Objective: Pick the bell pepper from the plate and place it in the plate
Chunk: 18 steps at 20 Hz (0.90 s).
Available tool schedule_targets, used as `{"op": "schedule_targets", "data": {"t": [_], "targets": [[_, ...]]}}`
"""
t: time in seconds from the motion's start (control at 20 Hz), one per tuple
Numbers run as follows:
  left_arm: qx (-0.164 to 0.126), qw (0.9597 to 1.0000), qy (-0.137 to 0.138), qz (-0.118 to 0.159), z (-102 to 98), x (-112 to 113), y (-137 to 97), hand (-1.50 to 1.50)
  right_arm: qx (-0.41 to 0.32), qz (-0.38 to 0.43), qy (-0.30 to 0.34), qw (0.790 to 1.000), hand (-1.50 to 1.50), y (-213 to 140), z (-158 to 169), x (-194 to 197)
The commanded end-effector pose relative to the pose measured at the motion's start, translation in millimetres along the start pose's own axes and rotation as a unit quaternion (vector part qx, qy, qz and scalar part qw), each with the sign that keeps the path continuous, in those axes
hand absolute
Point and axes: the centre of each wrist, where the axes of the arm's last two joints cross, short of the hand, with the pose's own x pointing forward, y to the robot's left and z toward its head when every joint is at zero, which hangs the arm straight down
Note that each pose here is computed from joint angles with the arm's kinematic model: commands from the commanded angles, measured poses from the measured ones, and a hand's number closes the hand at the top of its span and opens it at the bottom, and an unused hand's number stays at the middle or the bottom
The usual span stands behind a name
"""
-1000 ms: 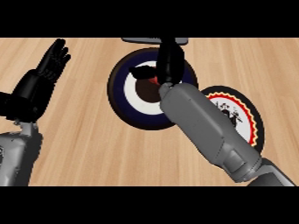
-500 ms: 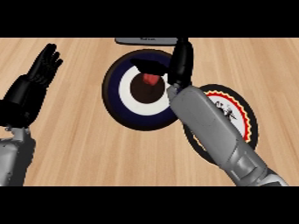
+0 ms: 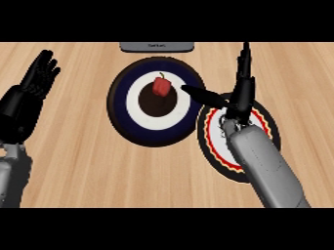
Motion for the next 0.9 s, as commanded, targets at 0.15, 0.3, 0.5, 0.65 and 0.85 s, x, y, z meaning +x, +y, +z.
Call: {"op": "schedule_targets", "data": {"t": [0.15,0.3,0.5,0.65,0.85], "targets": [[0.006,1.0000,-0.002,-0.003,14.1,-6.4,-1.2,0.00,0.011,0.008,-0.025,1.000,-1.50,-84.9,20.2,-22.1],[0.007,1.0000,-0.005,0.004,7.3,-0.7,1.2,0.00,0.007,0.016,-0.017,1.000,-1.50,-119.3,6.1,-35.5],[0.003,1.0000,0.001,-0.002,3.2,3.3,-4.8,0.00,0.014,0.013,-0.019,1.000,-1.50,-130.3,32.9,-42.6],[-0.007,1.0000,0.004,-0.004,17.3,9.5,3.8,0.00,0.021,0.026,-0.025,0.999,-1.50,-182.0,28.7,-35.7],[-0.002,1.0000,0.000,-0.001,10.1,3.1,-4.8,0.00,-0.002,0.057,-0.035,0.998,-1.50,-175.1,41.8,-58.9]]}}
